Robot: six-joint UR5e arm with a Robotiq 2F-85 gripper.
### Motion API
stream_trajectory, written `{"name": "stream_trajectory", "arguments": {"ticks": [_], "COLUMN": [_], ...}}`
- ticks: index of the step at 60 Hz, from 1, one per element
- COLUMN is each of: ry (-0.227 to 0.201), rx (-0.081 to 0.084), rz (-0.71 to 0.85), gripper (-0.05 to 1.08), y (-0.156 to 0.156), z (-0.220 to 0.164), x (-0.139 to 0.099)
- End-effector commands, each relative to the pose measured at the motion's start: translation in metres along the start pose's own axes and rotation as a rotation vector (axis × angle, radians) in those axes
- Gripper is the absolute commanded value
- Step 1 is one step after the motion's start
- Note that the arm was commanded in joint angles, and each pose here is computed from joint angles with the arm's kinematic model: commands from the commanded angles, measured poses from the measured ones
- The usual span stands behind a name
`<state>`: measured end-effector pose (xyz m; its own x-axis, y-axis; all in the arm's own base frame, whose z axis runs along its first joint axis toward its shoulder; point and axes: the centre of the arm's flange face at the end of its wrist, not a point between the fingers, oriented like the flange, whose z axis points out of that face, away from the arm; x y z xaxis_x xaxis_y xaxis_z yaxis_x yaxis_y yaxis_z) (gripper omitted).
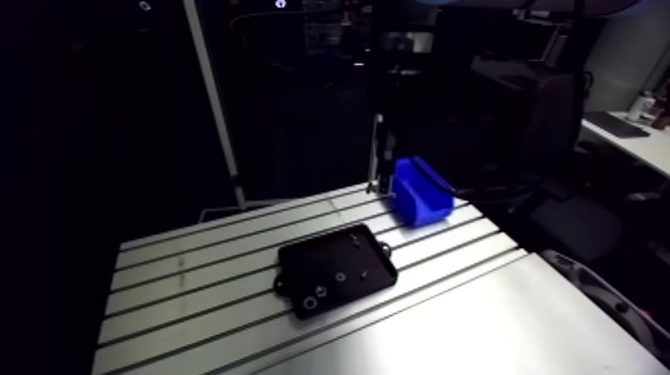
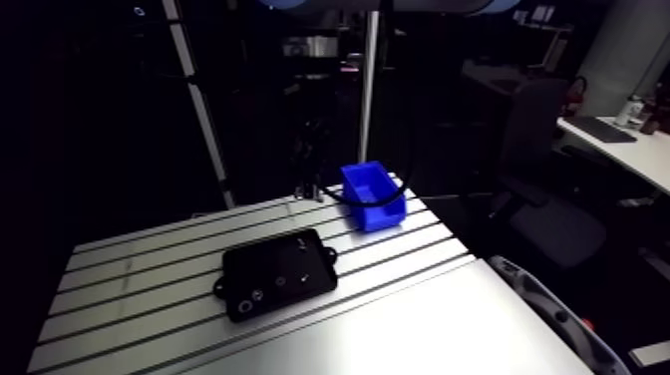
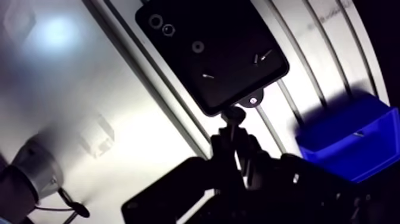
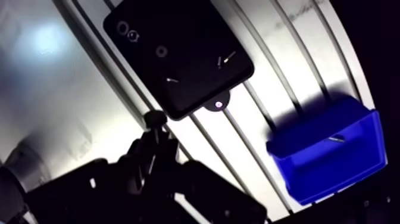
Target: Pick up the M10 bolt from the tray and put it into the blue bin.
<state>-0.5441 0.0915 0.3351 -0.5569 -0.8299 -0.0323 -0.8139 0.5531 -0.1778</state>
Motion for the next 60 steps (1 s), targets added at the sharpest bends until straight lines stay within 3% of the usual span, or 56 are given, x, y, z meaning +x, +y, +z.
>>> {"name": "stream_trajectory", "arguments": {"ticks": [1, 2, 3, 4, 5, 7, 12, 13, 16, 18, 23, 24, 25, 26, 29, 30, 34, 47, 60], "ry": [0.01, 0.009, 0.009, 0.007, 0.007, 0.0, -0.009, -0.013, -0.015, -0.021, -0.024, -0.027, -0.027, -0.029, -0.031, -0.032, -0.035, -0.039, -0.042], "rx": [-0.069, -0.087, -0.087, -0.105, -0.105, -0.141, -0.164, -0.178, -0.19, -0.207, -0.223, -0.235, -0.235, -0.25, -0.263, -0.276, -0.296, -0.278, -0.271], "rz": [-0.293, -0.309, -0.309, -0.324, -0.324, -0.361, -0.403, -0.419, -0.431, -0.451, -0.464, -0.467, -0.467, -0.465, -0.466, -0.467, -0.467, -0.474, -0.477], "gripper": [1.04, 1.04, 1.04, 1.04, 1.04, 1.04, 1.04, 1.04, 1.04, 1.04, 1.04, 1.04, 1.04, 1.04, 1.04, 1.04, 1.04, 1.04, 1.04], "y": [0.022, 0.025, 0.025, 0.028, 0.028, 0.033, 0.04, 0.043, 0.047, 0.054, 0.063, 0.066, 0.066, 0.07, 0.074, 0.076, 0.083, 0.112, 0.136], "z": [-0.03, -0.034, -0.034, -0.037, -0.037, -0.042, -0.042, -0.043, -0.043, -0.041, -0.038, -0.037, -0.037, -0.036, -0.035, -0.036, -0.037, -0.02, -0.005], "x": [-0.053, -0.057, -0.057, -0.06, -0.06, -0.066, -0.072, -0.077, -0.082, -0.087, -0.088, -0.088, -0.088, -0.088, -0.088, -0.087, -0.086, -0.082, -0.081]}}
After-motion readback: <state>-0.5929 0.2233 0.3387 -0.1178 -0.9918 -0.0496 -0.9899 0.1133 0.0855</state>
